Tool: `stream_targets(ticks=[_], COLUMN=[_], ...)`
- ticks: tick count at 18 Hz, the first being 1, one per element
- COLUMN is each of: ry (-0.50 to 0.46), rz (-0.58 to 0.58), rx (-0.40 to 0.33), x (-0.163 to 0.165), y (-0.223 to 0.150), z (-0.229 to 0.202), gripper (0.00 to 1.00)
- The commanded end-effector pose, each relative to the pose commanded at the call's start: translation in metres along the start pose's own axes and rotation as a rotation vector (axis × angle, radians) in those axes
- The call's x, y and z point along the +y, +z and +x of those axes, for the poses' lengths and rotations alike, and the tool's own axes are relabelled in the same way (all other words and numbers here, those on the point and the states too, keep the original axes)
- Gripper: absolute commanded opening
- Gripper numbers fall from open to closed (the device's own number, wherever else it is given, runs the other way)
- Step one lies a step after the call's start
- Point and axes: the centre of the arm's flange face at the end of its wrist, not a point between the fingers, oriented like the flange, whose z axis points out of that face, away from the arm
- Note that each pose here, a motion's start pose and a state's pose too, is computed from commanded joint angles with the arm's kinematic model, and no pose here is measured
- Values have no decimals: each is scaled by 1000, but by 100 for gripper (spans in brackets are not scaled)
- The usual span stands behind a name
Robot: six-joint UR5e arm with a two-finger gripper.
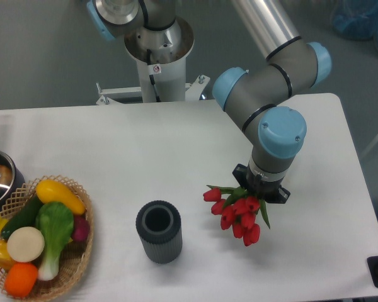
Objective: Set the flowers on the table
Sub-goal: 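Lower the tulips onto the table and open the gripper to release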
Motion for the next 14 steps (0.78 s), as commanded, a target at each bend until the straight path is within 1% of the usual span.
stream_targets(ticks=[1,3,8,10,14], ry=[1,1,-3,-4,-29], rz=[-3,5,15,28,34], rx=[-15,-38,-60,-91,-116], x=[0,1,3,3,20], y=[2,3,-1,-8,-22], z=[1,3,2,0,-10], gripper=[100,100,100,100,100])
